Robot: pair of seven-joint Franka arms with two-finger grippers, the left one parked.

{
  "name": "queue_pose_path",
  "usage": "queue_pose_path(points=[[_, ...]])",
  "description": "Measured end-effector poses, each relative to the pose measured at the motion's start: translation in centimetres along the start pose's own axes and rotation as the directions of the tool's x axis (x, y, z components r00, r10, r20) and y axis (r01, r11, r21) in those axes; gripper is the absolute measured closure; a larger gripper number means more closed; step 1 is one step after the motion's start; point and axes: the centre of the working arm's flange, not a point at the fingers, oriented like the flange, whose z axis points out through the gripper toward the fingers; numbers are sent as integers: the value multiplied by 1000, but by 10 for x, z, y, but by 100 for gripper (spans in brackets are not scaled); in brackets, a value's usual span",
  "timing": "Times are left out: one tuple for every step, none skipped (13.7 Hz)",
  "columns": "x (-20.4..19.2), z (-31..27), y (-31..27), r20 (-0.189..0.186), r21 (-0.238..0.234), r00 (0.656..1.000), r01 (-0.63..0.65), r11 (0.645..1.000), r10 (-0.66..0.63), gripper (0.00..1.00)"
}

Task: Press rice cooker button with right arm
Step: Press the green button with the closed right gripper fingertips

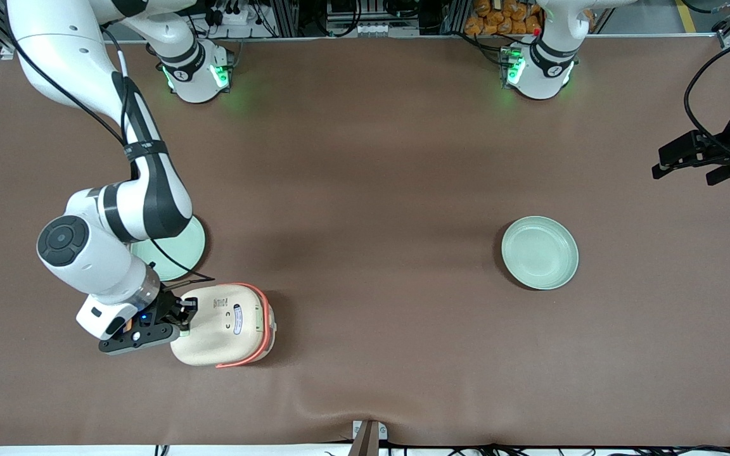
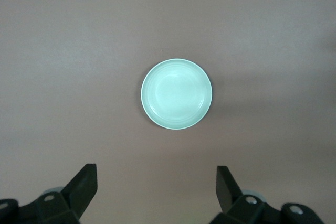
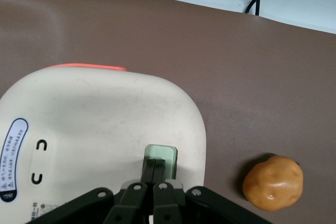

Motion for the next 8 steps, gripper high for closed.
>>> queue_pose_path(points=[[0,-1,0,-2,6,1000,-4,1000,4,99],[1,-2,0,-3,12,1000,-11,1000,11,99],[1,-2,1,-4,20,1000,-21,1000,21,99],[1,-4,2,-8,26,1000,-28,999,28,99],[3,-8,1,-14,31,999,-31,999,31,99],[4,-13,0,-23,35,999,-32,999,33,99],[7,-20,-2,-35,40,999,-32,999,33,99],[9,-28,-4,-48,45,998,-31,998,33,99]])
